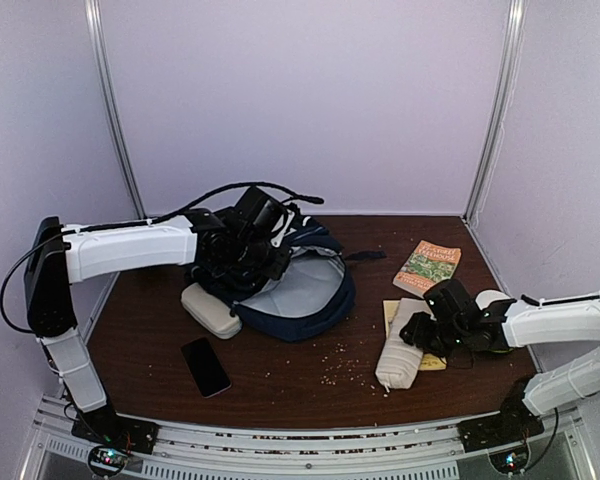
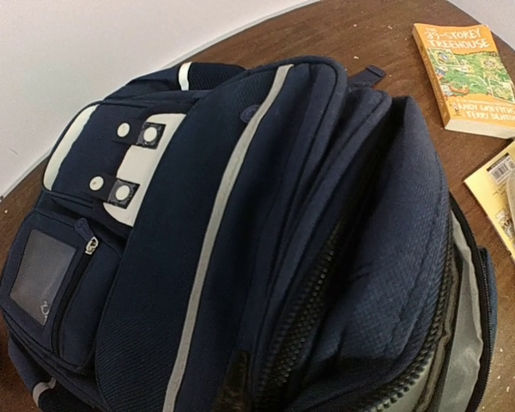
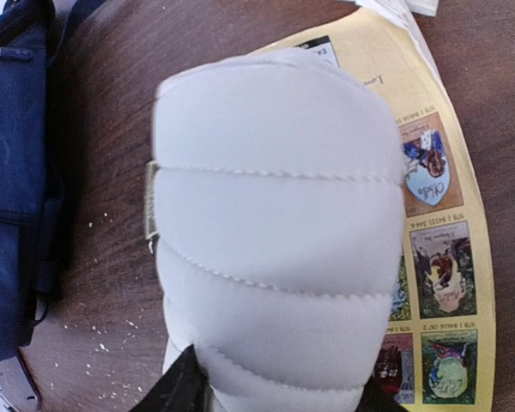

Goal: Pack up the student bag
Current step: Pick up the stationery from the center of the board, then place the stationery in the student bag.

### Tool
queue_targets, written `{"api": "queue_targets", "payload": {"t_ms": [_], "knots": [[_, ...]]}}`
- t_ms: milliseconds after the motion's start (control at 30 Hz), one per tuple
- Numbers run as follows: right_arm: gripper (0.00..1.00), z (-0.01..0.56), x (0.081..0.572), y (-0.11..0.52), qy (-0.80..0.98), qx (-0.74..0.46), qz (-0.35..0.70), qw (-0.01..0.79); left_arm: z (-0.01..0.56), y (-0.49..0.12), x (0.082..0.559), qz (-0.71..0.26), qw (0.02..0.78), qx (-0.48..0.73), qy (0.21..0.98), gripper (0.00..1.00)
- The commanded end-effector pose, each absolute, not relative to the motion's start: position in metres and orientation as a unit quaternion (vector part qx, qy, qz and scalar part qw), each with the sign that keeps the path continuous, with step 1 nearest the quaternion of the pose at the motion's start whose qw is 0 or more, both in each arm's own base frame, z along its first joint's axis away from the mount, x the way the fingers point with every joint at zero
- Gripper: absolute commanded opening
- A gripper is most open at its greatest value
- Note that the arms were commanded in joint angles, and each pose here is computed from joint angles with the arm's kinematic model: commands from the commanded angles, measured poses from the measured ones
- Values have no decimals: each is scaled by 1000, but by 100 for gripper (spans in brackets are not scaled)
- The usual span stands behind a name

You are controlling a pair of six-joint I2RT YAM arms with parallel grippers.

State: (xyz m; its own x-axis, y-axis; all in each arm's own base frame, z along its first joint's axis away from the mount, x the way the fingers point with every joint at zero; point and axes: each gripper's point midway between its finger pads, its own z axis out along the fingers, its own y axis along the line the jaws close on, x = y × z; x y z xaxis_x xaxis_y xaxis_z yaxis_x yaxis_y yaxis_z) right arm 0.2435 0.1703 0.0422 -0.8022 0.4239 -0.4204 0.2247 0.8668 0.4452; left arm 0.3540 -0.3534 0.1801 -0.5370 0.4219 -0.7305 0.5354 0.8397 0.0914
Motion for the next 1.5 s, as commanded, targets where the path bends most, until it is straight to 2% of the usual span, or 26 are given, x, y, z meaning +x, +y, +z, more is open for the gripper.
{"api": "queue_targets", "payload": {"t_ms": [0, 200, 233, 400, 567, 733, 1100, 1333, 1467], "knots": [[39, 51, 241, 170, 920, 182, 215, 271, 234, -363, 353, -131, 458, 260, 840, 0], [1, 110, 246, 185, 891, 157, 285, 317, 236, -360, 351, -126, 461, 267, 837, 0], [0, 128, 247, 191, 881, 145, 307, 331, 239, -359, 350, -126, 464, 266, 836, 0], [0, 215, 252, 225, 818, 96, 417, 384, 261, -367, 341, -143, 489, 276, 815, 0], [0, 256, 263, 269, 775, 77, 513, 362, 275, -380, 335, -157, 502, 283, 802, 0], [0, 251, 274, 311, 771, 66, 551, 312, 286, -387, 329, -170, 509, 282, 796, 0], [0, 210, 268, 371, 802, 40, 550, 230, 324, -388, 324, -204, 530, 241, 787, 0], [0, 219, 243, 371, 800, 6, 552, 233, 325, -383, 344, -156, 528, 199, 811, 0], [0, 210, 229, 376, 808, -11, 550, 213, 325, -391, 344, -170, 522, 201, 811, 0]]}}
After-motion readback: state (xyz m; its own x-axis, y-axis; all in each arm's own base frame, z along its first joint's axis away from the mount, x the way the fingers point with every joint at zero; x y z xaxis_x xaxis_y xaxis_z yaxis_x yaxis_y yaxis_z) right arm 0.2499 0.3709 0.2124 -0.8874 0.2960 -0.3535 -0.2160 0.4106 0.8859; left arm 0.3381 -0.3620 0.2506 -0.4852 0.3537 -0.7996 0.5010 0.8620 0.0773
